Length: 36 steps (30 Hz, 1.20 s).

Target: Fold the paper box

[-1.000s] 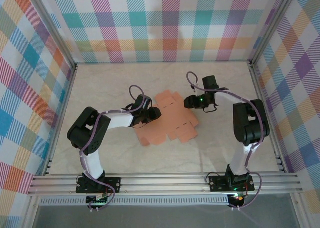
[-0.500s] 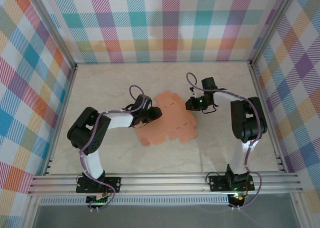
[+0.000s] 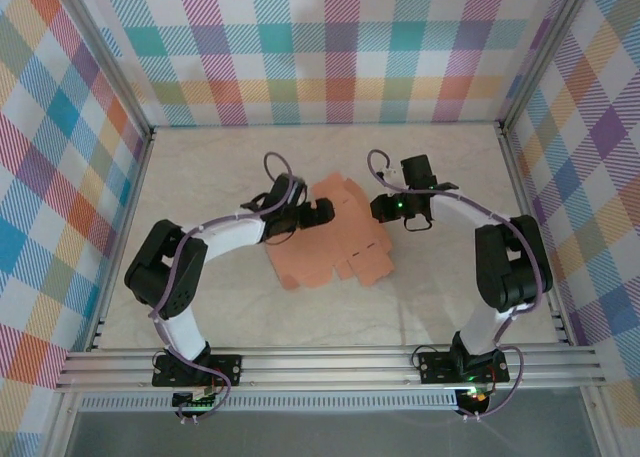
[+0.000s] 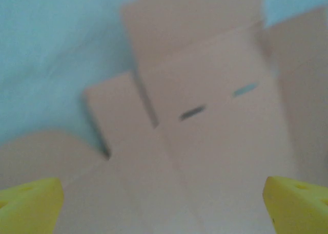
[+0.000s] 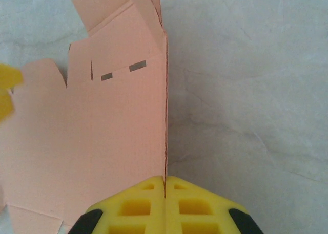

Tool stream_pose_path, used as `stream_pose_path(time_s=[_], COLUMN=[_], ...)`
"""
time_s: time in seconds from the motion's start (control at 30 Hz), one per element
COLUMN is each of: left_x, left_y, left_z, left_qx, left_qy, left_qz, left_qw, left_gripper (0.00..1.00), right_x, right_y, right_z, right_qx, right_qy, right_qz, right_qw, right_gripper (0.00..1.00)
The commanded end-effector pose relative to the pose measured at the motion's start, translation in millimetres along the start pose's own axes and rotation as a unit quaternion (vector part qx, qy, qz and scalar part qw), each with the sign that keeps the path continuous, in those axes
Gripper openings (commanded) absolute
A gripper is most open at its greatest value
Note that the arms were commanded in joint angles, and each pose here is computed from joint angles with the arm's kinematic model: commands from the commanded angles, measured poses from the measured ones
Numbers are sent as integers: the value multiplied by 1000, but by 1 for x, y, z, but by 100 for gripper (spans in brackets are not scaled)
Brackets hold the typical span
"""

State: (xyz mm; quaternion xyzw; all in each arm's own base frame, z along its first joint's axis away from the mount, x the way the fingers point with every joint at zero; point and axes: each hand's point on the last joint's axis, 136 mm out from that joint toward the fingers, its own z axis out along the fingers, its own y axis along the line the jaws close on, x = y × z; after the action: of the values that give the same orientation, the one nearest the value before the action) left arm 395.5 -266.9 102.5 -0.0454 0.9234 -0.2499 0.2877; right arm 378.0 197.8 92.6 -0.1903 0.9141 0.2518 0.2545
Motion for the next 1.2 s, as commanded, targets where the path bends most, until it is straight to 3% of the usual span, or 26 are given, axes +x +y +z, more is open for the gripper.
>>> stream_pose_path(time_s=[0.0, 0.17, 0.37, 0.67, 0.97, 1.07, 1.17], left_x=[-37, -62, -74, -49, -28, -20, -20], left_y=[-25, -52, -65, -66, -98, -99, -94], left_z=[-4, 1, 20, 42, 38, 39, 33], left_qx=[-2, 2, -18, -22, 45, 50, 37], left_qy=[-14, 4, 48, 126, 163, 179, 169], left_qz=[33, 15, 14, -9, 6, 11, 24], left_qw=[999, 1000, 999, 992, 986, 983, 985], left_gripper=[100, 100, 86, 72, 52, 51, 56], right_x=[-8, -6, -9, -11, -15, -14, -13], right_y=[5, 20, 26, 26, 22, 19, 14], right_z=[-4, 0, 1, 0, 1, 2, 3], right_qx=[27, 42, 55, 63, 81, 88, 99], right_qy=[-28, -33, -48, -54, -48, -44, -40], right_qz=[-61, -102, -118, -145, -147, -148, -147], right_qw=[997, 993, 990, 986, 985, 984, 983], right_gripper=[0, 0, 0, 0, 0, 0, 0])
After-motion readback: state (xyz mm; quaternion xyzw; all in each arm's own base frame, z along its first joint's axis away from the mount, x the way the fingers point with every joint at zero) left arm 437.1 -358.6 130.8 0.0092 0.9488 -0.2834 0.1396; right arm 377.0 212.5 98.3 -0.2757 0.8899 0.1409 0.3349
